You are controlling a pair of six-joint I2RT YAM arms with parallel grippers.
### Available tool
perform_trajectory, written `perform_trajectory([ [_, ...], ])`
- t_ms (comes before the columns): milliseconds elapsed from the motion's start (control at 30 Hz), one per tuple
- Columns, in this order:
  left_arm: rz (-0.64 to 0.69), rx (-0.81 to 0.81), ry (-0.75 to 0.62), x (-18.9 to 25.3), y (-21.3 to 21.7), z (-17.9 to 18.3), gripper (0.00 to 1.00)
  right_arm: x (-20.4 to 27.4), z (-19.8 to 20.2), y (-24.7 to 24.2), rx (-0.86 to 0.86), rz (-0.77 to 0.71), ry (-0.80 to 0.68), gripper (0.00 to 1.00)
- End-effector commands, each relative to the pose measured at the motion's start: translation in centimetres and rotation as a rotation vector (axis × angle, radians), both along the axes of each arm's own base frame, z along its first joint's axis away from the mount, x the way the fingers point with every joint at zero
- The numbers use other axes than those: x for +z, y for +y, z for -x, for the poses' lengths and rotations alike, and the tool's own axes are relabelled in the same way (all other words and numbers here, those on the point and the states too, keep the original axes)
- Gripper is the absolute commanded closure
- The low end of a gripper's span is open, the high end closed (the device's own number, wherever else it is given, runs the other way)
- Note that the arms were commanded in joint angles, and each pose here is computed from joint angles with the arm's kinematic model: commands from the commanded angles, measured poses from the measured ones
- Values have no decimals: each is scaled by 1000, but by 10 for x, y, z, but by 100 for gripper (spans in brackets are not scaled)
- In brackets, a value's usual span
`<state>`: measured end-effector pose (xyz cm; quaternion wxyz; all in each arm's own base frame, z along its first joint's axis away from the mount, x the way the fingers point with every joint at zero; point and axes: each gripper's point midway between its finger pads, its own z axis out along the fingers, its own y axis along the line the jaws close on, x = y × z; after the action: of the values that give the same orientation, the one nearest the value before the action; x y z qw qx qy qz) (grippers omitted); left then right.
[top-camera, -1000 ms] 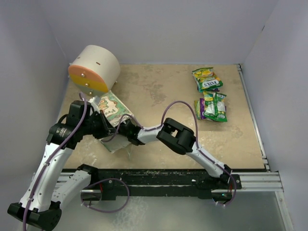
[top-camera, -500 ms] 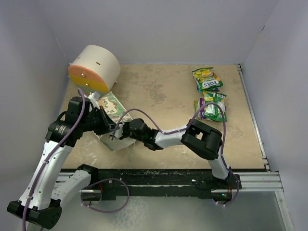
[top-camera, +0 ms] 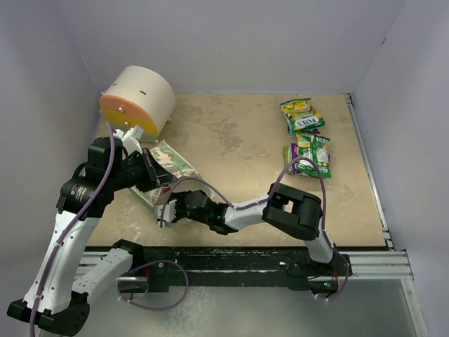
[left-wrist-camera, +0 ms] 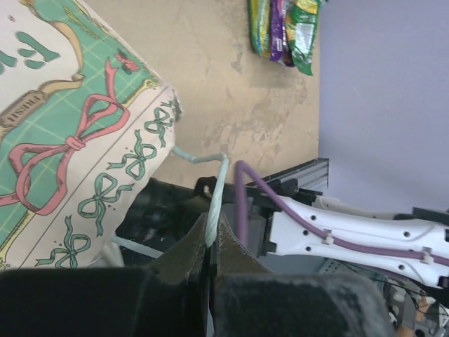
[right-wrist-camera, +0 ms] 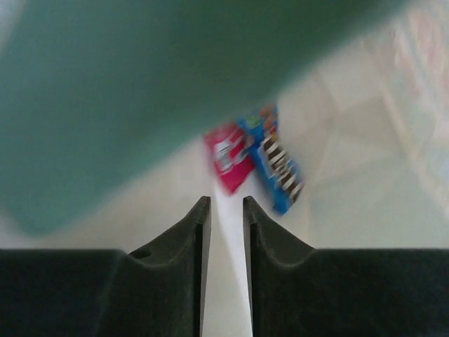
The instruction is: Take the snacks out of the paper bag
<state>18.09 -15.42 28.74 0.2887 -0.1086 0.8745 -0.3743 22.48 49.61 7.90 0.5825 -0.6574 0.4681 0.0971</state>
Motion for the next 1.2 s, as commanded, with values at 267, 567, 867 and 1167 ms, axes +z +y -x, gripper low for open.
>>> perform_trajectory([
  [267, 102, -143, -73, 24, -16, 25, 100, 13, -53, 34, -121, -55, -149, 56],
  [567, 26, -137, -90, 26, -8, 24, 100, 7, -65, 11, -155, -117, -69, 49],
  [867, 80, -219, -116, 27, -22, 19, 100, 5, -70, 27, -143, -124, -58, 35],
  [1167, 115, -316, -124, 33, -33, 22, 100, -2, -99, 52, -173, -90, -90, 33],
])
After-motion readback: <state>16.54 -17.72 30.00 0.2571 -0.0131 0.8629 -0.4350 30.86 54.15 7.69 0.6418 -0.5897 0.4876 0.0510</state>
